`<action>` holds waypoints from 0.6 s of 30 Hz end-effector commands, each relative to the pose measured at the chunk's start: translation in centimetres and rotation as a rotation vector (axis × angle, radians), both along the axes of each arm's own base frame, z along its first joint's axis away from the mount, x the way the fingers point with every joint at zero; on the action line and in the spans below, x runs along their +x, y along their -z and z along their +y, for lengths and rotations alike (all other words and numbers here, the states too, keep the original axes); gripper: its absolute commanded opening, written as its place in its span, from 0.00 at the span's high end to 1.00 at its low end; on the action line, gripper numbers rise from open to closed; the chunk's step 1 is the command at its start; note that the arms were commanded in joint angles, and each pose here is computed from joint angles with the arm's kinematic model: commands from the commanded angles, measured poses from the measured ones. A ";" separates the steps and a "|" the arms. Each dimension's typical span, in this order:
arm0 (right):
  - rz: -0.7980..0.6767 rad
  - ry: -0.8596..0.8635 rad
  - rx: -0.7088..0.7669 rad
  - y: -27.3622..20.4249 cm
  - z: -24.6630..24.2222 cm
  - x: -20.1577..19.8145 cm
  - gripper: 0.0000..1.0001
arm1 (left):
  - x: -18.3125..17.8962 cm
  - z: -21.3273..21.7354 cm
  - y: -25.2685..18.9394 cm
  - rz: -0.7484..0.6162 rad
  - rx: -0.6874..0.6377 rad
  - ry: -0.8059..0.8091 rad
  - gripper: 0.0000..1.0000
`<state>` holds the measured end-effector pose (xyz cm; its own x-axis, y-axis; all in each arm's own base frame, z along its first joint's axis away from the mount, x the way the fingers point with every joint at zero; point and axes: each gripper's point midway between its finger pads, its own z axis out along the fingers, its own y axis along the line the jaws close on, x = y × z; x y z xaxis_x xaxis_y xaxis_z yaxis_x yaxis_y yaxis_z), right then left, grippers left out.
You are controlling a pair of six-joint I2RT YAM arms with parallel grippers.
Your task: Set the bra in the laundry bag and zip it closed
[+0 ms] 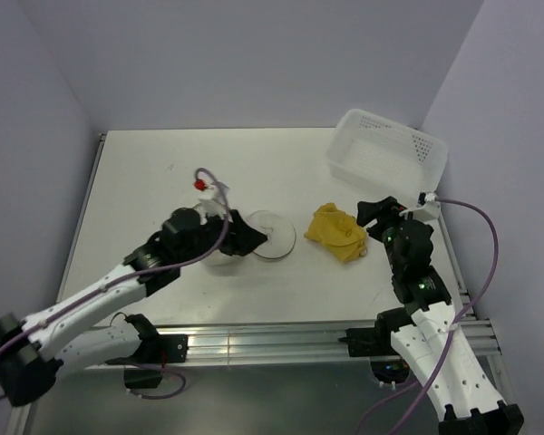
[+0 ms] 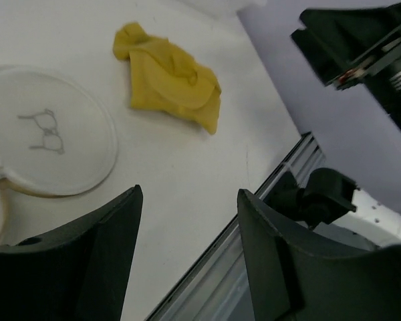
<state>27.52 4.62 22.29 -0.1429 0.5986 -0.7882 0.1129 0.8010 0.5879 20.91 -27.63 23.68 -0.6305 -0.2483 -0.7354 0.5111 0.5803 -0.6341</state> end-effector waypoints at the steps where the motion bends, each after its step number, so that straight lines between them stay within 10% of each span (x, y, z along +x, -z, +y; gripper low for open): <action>1: -0.062 0.103 -0.025 -1.4 -2.3 -1.6 0.33 | 1.7 -4.1 -0.9 -0.073 -0.002 -0.017 0.38; 6: -0.150 0.165 -0.025 -3.1 -3.9 -3.9 0.56 | 2.6 -9.7 1.7 -0.087 0.098 -0.003 0.46; 18: -0.238 0.203 0.036 -4.8 -5.0 -6.9 0.75 | 4.6 -23.3 7.6 -0.314 0.355 0.235 0.47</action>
<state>22.16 0.35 24.67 0.0852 0.6033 -0.7929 0.1569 0.7778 0.6086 24.30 -48.30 14.88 -0.5055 0.1245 -0.8538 0.7052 0.6298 -0.3257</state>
